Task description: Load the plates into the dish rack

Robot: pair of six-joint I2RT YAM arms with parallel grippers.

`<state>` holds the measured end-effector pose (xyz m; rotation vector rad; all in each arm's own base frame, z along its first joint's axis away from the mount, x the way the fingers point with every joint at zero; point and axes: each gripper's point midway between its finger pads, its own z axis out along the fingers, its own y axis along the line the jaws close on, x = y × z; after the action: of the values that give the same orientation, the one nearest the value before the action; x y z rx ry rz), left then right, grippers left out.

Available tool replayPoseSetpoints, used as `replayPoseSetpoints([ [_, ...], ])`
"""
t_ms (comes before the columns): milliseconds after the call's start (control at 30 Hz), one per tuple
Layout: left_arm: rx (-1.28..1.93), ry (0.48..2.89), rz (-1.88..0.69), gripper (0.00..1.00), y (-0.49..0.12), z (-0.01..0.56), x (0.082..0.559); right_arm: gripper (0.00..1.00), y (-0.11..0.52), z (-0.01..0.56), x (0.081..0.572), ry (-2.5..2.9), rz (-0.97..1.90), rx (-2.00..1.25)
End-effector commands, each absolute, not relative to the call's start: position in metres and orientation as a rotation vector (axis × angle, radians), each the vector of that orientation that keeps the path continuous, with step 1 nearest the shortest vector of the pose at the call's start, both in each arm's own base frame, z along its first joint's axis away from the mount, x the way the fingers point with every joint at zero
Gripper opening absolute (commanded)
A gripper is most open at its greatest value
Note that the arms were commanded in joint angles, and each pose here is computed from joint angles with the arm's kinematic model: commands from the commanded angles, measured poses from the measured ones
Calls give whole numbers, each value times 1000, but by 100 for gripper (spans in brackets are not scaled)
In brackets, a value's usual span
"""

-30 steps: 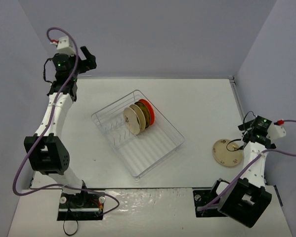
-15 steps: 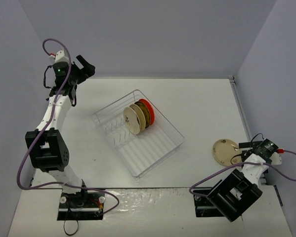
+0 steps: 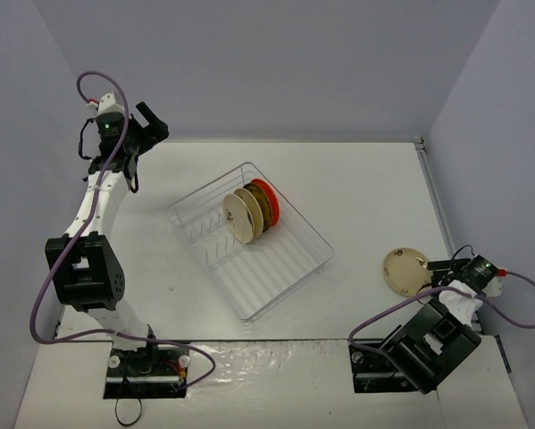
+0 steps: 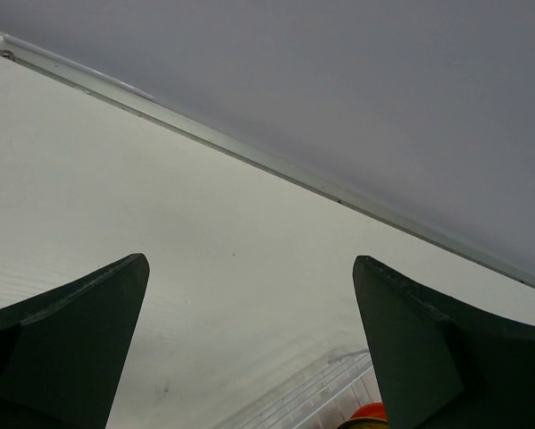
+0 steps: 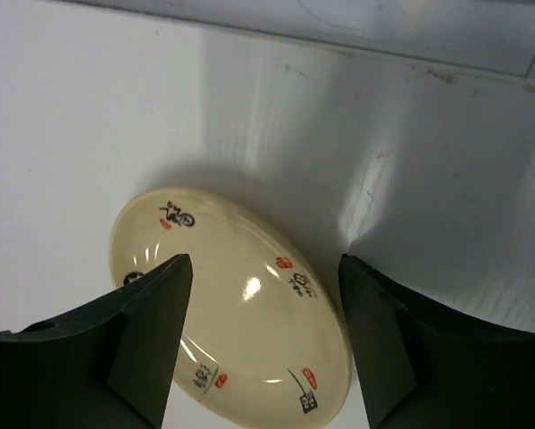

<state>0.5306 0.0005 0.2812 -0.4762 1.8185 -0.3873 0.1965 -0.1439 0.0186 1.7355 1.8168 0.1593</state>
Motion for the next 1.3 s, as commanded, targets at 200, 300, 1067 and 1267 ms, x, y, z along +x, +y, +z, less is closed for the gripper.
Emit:
replayPoseSetpoints([
  [200,-445,1652,-335,97,12,347,529,24,-138,-4,191,1852,171,1781],
  [300,-446,1650,-308,97,17,347,528,20,-134,-11,190,1869,185,1794],
  [1067,-460,1675,-288,97,19,336,521,0,-154,113,228,1798,68,1294],
  [1267,-476,1677,-284,97,20,331,513,0,-145,180,250,1710,44,1070],
])
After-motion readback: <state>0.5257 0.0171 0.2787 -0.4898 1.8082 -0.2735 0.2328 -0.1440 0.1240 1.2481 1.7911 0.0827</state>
